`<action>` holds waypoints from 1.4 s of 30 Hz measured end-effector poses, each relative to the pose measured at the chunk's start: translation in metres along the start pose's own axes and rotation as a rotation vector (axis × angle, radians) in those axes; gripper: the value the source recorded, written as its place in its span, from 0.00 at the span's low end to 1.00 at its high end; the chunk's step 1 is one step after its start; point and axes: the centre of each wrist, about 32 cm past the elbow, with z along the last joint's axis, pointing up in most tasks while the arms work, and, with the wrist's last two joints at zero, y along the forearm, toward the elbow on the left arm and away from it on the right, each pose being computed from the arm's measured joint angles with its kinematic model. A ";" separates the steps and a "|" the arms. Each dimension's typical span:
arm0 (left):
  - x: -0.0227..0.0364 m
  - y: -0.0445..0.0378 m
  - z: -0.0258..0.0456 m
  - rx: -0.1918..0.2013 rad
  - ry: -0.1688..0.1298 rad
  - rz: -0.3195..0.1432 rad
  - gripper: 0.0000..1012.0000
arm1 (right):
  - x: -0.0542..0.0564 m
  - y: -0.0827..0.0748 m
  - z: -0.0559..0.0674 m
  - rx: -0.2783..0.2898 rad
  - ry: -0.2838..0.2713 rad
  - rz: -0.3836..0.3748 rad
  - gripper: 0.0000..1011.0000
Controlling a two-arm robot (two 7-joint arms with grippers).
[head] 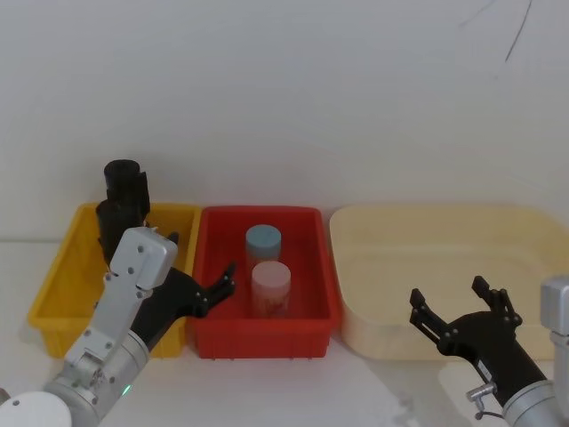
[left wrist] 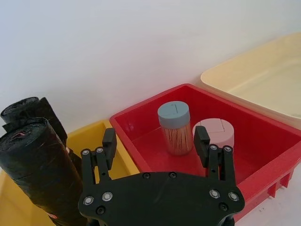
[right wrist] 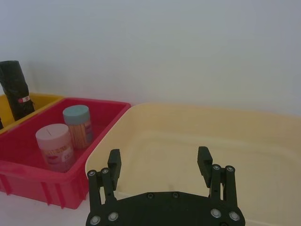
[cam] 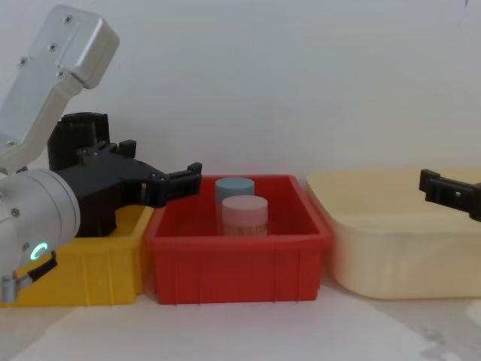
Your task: Pick up the garbage bag with the one hand and transfer it to the other hand.
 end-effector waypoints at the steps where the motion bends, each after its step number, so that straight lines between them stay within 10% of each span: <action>1: 0.0000 0.0000 0.0000 0.000 0.000 0.000 0.99 | 0.000 0.000 0.000 0.000 0.000 0.000 0.99; 42: 0.0007 -0.0019 0.0018 -0.004 -0.003 -0.006 0.99 | 0.000 0.000 0.001 0.000 -0.005 0.000 0.99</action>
